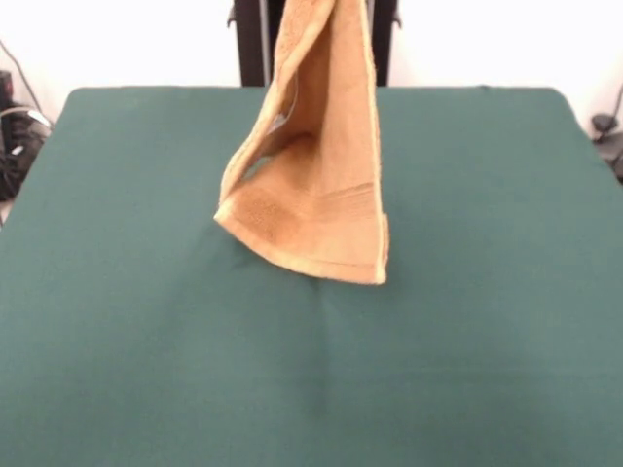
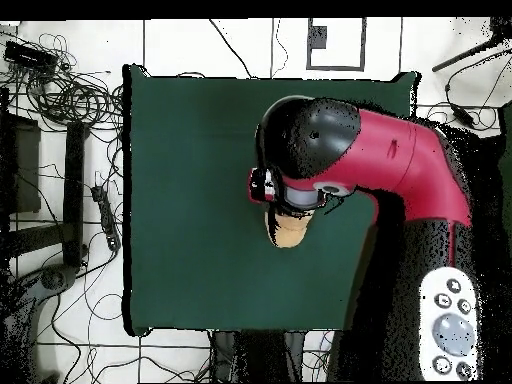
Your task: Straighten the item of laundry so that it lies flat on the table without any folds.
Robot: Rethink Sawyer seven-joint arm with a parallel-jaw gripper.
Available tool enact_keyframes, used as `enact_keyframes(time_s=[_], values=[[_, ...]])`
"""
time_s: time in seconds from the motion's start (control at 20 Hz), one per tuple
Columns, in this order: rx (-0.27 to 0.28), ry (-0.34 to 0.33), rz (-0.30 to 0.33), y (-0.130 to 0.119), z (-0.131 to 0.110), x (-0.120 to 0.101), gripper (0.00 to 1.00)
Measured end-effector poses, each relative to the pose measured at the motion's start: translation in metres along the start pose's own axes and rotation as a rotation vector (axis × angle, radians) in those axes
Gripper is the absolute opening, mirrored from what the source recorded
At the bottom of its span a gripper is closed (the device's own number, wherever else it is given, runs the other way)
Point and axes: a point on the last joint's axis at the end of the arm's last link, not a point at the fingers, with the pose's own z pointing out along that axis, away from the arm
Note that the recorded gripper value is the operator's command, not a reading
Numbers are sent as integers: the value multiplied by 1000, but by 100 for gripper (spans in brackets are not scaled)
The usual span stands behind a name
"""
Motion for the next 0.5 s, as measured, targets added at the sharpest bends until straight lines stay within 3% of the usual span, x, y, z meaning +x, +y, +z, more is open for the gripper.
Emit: enact_keyframes(time_s=[0.5], values=[[10, -21, 0, -2, 3, 4, 0]])
